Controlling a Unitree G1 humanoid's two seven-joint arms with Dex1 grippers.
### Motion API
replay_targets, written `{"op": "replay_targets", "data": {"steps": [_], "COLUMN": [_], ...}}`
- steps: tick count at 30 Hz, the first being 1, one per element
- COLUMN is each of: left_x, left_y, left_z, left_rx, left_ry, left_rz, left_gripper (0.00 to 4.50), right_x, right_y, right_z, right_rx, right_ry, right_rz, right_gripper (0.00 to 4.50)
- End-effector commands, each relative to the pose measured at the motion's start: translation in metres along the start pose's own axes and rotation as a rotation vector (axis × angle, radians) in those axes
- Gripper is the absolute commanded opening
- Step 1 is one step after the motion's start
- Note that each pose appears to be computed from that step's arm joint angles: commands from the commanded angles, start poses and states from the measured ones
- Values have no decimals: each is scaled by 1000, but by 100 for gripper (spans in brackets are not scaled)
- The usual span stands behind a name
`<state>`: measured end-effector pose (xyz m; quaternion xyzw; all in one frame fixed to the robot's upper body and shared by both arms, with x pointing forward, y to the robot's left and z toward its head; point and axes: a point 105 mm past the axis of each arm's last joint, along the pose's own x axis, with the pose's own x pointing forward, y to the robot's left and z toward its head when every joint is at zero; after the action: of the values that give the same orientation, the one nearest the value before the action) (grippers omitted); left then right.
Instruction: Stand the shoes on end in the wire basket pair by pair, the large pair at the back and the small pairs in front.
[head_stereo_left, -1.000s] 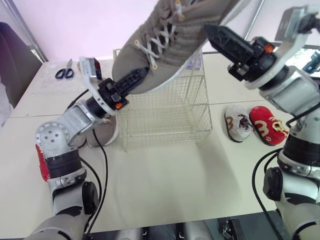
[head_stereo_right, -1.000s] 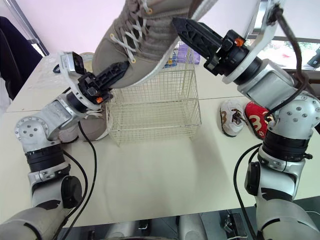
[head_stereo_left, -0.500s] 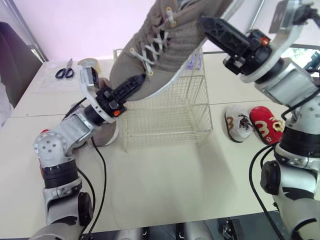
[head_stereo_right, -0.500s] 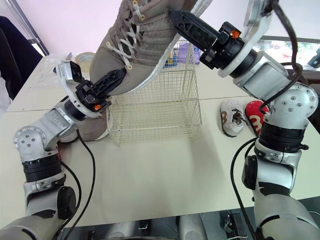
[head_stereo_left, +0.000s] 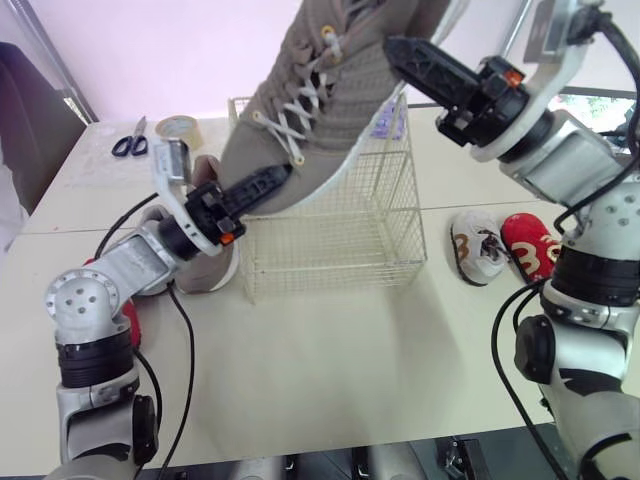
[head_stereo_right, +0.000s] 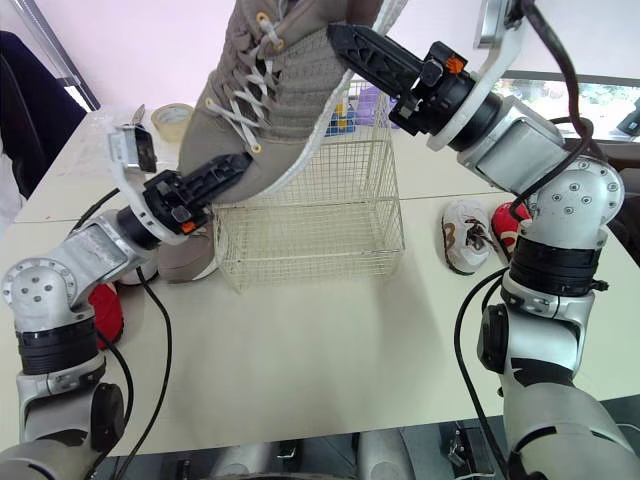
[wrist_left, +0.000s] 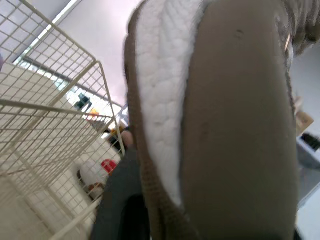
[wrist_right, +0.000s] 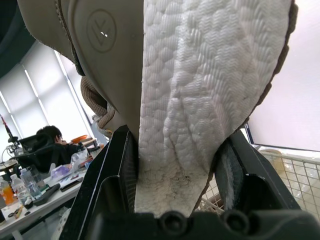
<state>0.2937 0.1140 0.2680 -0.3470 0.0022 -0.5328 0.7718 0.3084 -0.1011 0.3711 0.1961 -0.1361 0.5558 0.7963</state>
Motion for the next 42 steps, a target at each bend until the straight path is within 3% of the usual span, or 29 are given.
{"op": "replay_targets", "data": {"steps": [1, 4, 5, 12, 16, 22, 24, 42], "left_x": [-6, -20, -24, -32, -29, -29, -29, -28], "left_y": [-19, -20, -21, -16, -16, -18, -19, -29], "left_z": [3, 9, 12, 16, 10, 5, 3, 3], "left_rx": [141, 221, 241, 301, 309, 315, 316, 337], "left_ry": [118, 193, 215, 275, 280, 266, 250, 209], "left_rz": [-63, -65, -66, -69, -85, -84, -79, -64], "left_gripper": [277, 422, 445, 445, 445, 445, 445, 445], "right_x": [0, -7, -10, -8, 4, 9, 9, -1], "right_y": [15, 8, 7, -3, -8, -20, -30, -72], "right_z": [35, 59, 71, 128, 142, 123, 102, 23], "right_rx": [-83, -183, -243, -548, -762, -922, -966, -865], "right_ry": [-58, -7, 25, 164, 240, 392, 470, 644], "right_rz": [54, 32, 33, 48, 74, 133, 180, 267], "right_gripper": [167, 167, 167, 167, 167, 167, 167, 167]}}
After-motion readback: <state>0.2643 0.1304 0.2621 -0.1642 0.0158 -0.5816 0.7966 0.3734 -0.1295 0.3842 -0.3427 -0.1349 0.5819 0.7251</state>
